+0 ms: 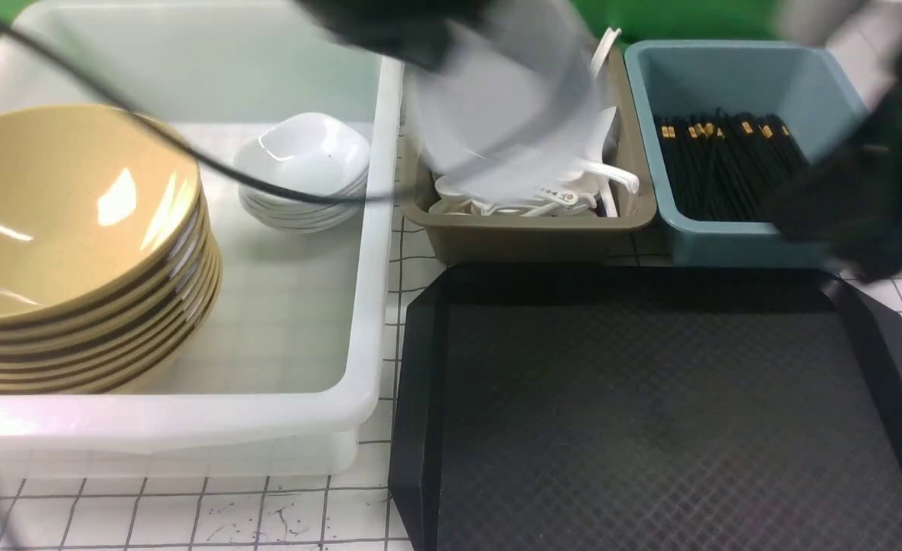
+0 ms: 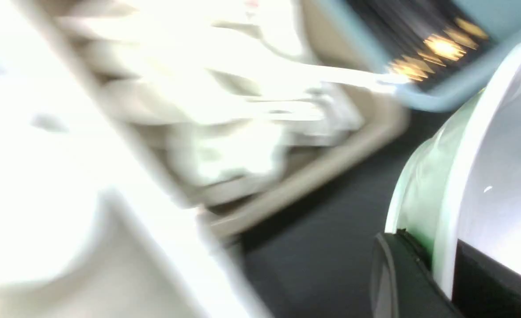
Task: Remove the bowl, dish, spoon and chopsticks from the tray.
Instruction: Use the left arm to put the plate into the large storage box on the left
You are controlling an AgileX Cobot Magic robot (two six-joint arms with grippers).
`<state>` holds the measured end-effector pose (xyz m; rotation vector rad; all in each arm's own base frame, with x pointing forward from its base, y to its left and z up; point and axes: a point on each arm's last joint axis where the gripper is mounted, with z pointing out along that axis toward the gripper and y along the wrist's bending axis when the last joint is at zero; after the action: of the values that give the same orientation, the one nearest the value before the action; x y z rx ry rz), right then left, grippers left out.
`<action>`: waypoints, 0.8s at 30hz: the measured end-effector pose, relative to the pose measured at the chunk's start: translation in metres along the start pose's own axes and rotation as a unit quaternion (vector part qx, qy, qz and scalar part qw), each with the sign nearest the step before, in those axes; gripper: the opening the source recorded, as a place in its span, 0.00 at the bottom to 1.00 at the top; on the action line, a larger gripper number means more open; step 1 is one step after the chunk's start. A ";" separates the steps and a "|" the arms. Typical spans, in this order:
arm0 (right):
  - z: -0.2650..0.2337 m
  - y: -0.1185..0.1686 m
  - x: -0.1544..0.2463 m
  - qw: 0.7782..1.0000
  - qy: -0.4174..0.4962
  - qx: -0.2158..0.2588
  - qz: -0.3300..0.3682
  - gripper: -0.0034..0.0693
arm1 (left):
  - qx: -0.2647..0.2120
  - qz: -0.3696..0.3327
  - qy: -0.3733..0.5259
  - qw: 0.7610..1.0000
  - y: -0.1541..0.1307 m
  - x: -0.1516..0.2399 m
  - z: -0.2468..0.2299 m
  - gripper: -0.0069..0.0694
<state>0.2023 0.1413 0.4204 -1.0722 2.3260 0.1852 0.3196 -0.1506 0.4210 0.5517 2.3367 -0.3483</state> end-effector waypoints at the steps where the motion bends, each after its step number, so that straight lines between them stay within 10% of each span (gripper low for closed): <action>1: 0.006 0.005 -0.010 1.000 0.001 -0.007 -0.014 0.21 | -0.019 -0.015 -0.003 1.000 0.016 0.004 -0.009 0.10; 10: 0.041 0.036 -0.058 0.995 0.005 -0.037 -0.088 0.21 | -0.099 -0.124 -0.043 0.986 0.119 0.018 0.013 0.10; 24: 0.048 0.031 -0.058 0.995 0.019 -0.007 -0.101 0.21 | -0.111 -0.107 0.010 0.988 0.179 0.020 0.134 0.10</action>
<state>0.2310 0.2170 0.4091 -1.3180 2.2342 0.1041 0.4691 -0.0408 0.2936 0.1981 2.4205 -0.1754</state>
